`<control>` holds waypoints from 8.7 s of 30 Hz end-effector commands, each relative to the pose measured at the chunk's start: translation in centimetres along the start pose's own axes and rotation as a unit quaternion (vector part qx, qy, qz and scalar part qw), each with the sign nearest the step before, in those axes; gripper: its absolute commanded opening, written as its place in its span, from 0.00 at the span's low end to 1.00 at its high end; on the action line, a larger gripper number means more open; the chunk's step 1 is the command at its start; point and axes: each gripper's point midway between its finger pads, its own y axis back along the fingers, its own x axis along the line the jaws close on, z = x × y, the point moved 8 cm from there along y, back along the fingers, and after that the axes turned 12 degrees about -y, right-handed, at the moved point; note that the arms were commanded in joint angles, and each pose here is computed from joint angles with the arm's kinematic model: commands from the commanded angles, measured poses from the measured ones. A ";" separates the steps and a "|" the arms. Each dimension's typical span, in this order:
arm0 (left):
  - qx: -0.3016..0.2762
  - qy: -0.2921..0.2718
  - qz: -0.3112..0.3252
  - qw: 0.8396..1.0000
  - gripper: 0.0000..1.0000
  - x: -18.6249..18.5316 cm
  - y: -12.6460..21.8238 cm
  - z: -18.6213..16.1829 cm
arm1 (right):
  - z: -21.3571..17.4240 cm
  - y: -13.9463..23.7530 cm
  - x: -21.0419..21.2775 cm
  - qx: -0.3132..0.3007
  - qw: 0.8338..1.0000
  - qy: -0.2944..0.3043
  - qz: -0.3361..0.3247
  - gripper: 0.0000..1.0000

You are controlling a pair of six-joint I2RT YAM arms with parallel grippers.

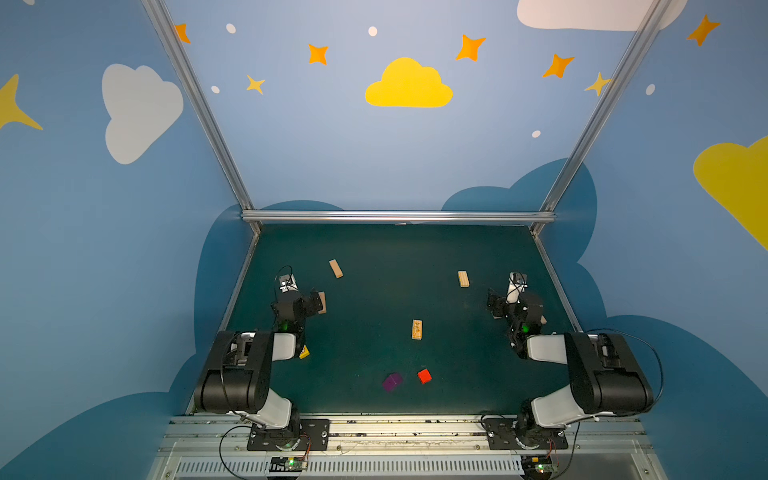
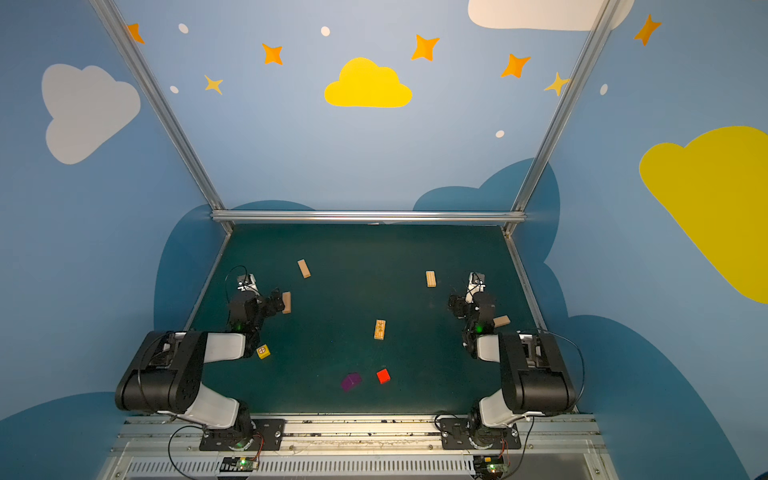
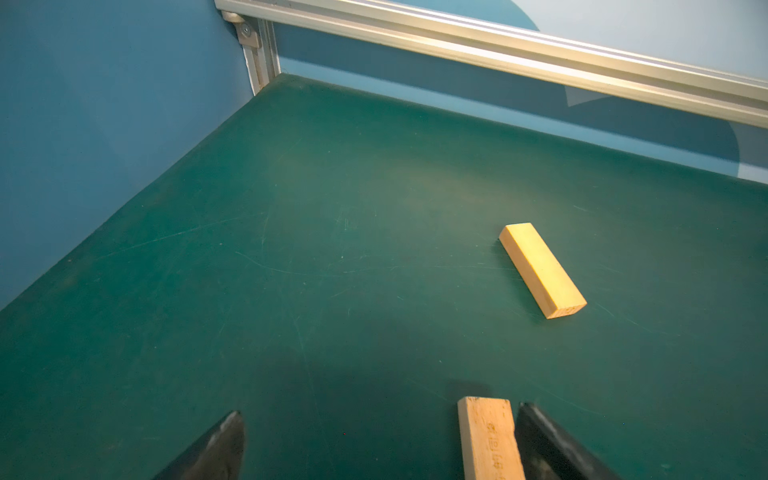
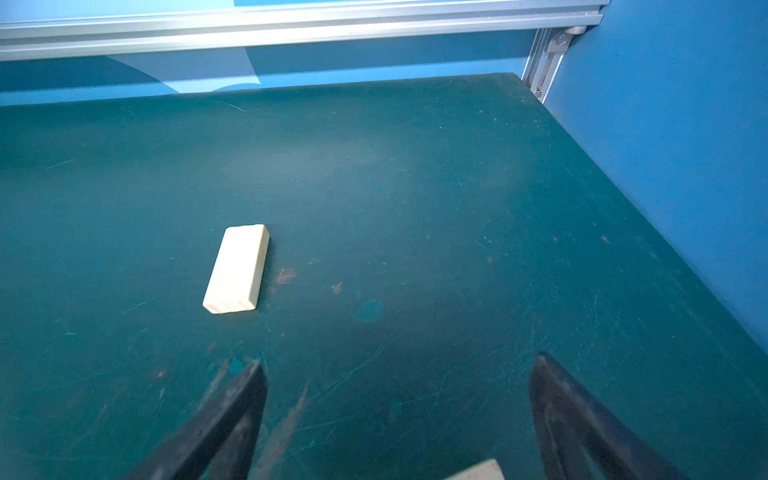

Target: Build the wood block tower

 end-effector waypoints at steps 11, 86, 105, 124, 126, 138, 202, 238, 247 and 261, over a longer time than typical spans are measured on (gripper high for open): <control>0.024 0.144 0.042 0.988 0.98 -0.4 5.4 10.6 | 8.7 4.7 6.9 0.171 0.975 -0.067 0.122 0.79; 0.398 0.006 -0.023 0.917 0.42 -11.3 -14.0 10.5 | 2.4 7.6 20.4 0.384 0.858 -0.008 0.341 0.36; 0.409 0.023 -0.037 0.911 0.42 -11.0 -14.7 9.9 | 2.1 7.2 20.3 0.394 0.858 0.001 0.328 0.38; 0.420 0.017 -0.045 0.906 0.39 -11.3 -15.6 9.4 | 1.9 7.0 20.4 0.399 0.858 -0.001 0.324 0.39; 0.422 0.014 -0.040 0.905 0.39 -11.2 -15.6 9.3 | 2.0 7.0 20.4 0.397 0.858 -0.001 0.325 0.39; 0.430 0.011 -0.039 0.902 0.40 -11.2 -15.9 8.9 | 2.0 7.0 20.5 0.400 0.857 -0.004 0.325 0.40; 0.438 0.017 -0.040 0.898 0.34 -11.1 -16.3 8.6 | 2.0 7.1 20.6 0.408 0.852 -0.004 0.328 0.41; 0.441 0.016 -0.047 0.896 0.30 -11.3 -16.7 8.4 | 2.0 7.0 20.6 0.412 0.853 -0.002 0.321 0.40; 0.436 0.016 -0.047 0.898 0.37 -11.3 -16.4 9.0 | 2.1 7.1 20.6 0.412 0.853 -0.002 0.322 0.40; 0.432 0.015 -0.048 0.900 0.34 -11.4 -16.3 9.2 | 2.1 7.1 20.6 0.412 0.852 -0.002 0.323 0.40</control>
